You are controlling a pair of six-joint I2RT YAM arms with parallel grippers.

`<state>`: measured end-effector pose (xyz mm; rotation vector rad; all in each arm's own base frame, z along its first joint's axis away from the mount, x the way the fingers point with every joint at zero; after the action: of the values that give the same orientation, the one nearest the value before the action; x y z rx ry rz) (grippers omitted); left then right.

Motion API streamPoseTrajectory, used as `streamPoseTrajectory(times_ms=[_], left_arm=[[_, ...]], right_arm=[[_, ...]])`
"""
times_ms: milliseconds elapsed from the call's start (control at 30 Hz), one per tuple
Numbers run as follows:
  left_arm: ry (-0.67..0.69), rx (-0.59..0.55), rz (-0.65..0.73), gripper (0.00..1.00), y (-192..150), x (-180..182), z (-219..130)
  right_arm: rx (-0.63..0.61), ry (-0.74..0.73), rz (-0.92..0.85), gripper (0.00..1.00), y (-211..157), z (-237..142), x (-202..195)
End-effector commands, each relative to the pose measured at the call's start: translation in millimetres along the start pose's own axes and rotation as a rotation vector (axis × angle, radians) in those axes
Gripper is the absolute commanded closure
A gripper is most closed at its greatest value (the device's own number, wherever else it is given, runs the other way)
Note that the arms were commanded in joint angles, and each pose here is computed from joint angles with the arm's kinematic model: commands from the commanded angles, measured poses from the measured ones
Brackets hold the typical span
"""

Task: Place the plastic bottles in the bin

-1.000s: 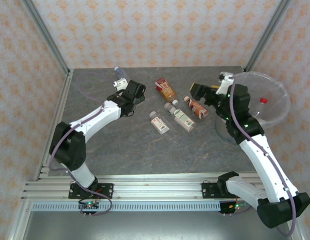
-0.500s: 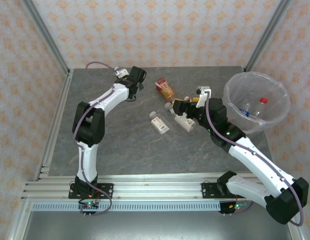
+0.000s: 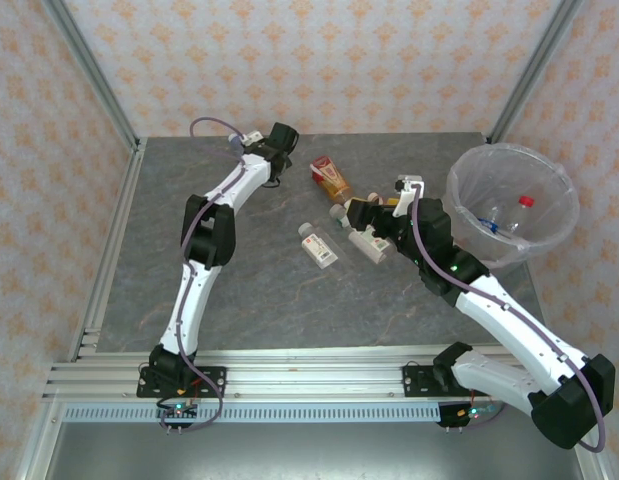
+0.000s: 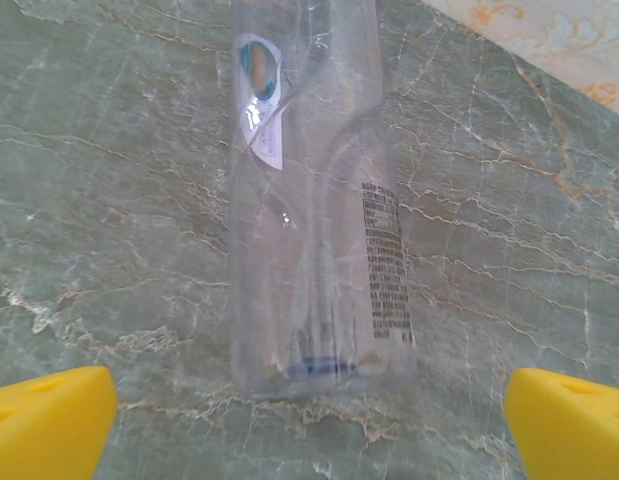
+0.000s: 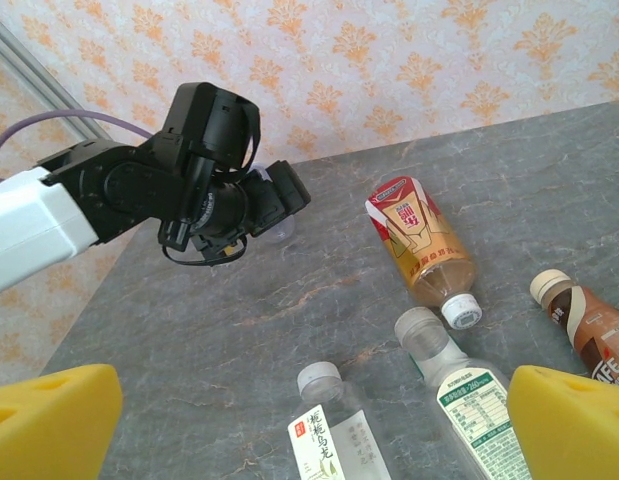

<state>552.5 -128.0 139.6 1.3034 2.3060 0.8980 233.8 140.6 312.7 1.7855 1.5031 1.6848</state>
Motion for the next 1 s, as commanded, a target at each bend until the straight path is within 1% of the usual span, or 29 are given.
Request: streamPoseTrajectory(times_ms=[0, 133, 200, 300, 400, 500, 600, 633, 767, 967], left_arm=[[0.033, 0.052, -0.042, 0.00, 1, 9, 11], [0.007, 0.065, -0.089, 0.00, 1, 10, 34], [-0.012, 0.083, -0.098, 0.02, 2, 11, 44], [-0.046, 0.104, -0.090, 0.07, 2, 9, 55], [-0.055, 0.101, -0.066, 0.12, 0, 7, 60], [-0.053, 0.089, -0.038, 0.22, 1, 7, 60], [-0.072, 0.083, 0.003, 0.35, 2, 5, 60], [-0.073, 0.081, 0.017, 0.38, 2, 4, 60], [-0.065, 0.070, 0.059, 0.45, 7, 6, 55], [-0.110, 0.052, 0.151, 0.51, 10, 6, 33]], right_arm=[[-0.011, 0.029, 0.011, 0.01, 7, -2, 9], [-0.005, 0.033, 0.006, 0.01, 9, -1, 12], [-0.001, 0.037, 0.004, 0.01, 10, -2, 15], [-0.004, 0.042, -0.002, 0.01, 11, -3, 17], [-0.007, 0.043, -0.006, 0.01, 13, -4, 18], [-0.009, 0.043, -0.006, 0.01, 13, -4, 19], [-0.009, 0.040, -0.008, 0.01, 13, -3, 18], [-0.008, 0.037, -0.010, 0.01, 13, -3, 18], [-0.004, 0.025, -0.016, 0.01, 11, -2, 16], [-0.005, 0.009, -0.017, 0.01, 8, 0, 13]])
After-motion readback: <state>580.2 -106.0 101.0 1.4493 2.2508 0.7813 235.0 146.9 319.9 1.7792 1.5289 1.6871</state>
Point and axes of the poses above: each hand's point on the last joint's axis, 136 mm out from that joint toward the fingers, its own z axis out along the fingers, its own x axis along the line the jaws close on, y = z × x, the point moved 9 cm from there along -z, back along the fingers, and after that the axes turned 11 degrees about z, right-handed, at the moved point
